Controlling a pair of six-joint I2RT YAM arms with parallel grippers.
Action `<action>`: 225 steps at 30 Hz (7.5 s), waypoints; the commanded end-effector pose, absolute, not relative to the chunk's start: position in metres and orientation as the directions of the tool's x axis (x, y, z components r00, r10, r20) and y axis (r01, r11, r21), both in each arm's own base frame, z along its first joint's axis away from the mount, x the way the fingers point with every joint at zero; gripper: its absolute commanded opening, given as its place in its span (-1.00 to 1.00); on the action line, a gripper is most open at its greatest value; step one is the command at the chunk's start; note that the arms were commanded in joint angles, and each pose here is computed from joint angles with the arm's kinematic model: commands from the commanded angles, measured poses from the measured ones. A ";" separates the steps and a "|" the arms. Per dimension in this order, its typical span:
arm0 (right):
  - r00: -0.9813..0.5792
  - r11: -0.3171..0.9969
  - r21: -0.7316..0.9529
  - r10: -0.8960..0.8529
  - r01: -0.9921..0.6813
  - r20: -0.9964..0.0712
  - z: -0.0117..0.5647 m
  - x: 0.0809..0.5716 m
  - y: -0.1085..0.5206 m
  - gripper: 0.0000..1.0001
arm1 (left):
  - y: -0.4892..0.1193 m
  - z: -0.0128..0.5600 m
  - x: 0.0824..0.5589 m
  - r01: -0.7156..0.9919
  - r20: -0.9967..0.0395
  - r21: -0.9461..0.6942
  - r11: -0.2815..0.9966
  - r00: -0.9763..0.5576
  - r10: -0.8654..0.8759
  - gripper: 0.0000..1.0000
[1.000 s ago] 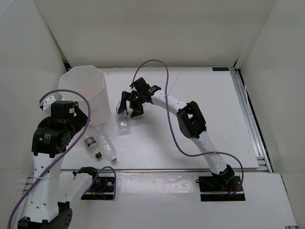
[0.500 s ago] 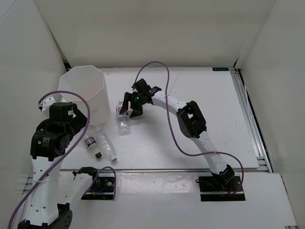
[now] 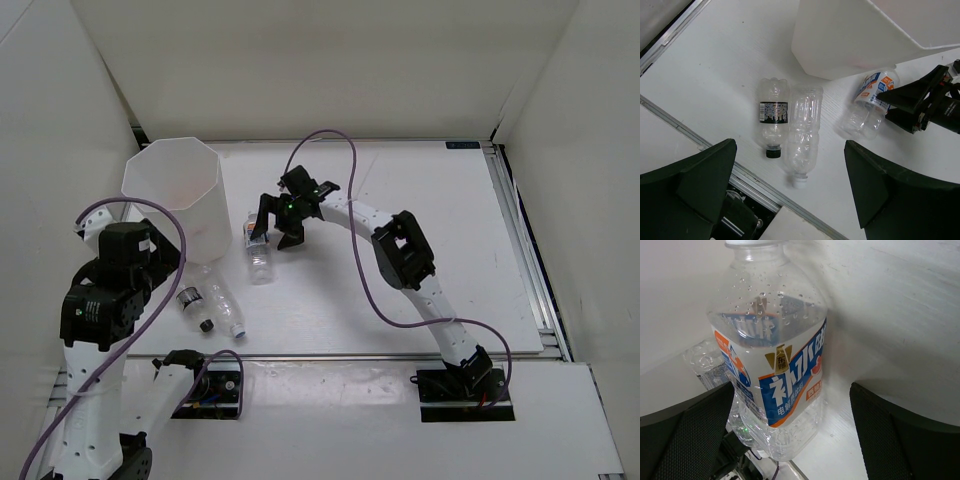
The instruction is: Put the plastic bottles in the bin
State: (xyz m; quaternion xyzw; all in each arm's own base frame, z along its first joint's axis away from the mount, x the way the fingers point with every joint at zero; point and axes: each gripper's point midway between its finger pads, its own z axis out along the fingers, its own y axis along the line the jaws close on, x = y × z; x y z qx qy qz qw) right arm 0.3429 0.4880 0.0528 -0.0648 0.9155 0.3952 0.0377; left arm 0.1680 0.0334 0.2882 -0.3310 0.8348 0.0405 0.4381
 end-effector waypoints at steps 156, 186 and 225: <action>-0.987 0.978 0.207 0.001 -0.033 -0.162 0.059 0.263 0.181 1.00 | -0.004 0.399 0.319 -0.370 -0.865 -0.382 0.847 -0.179 -0.469 0.13; -0.964 0.848 0.515 0.016 -0.128 -0.266 0.152 0.314 0.257 -0.31 | 0.040 0.348 0.329 -0.614 -0.857 -0.275 0.740 -0.192 -0.478 1.00; -0.143 0.279 0.319 0.506 -0.906 -0.850 0.495 0.347 0.556 -0.49 | 0.053 0.375 0.144 -0.512 -0.880 -0.179 0.840 -0.298 -0.369 1.00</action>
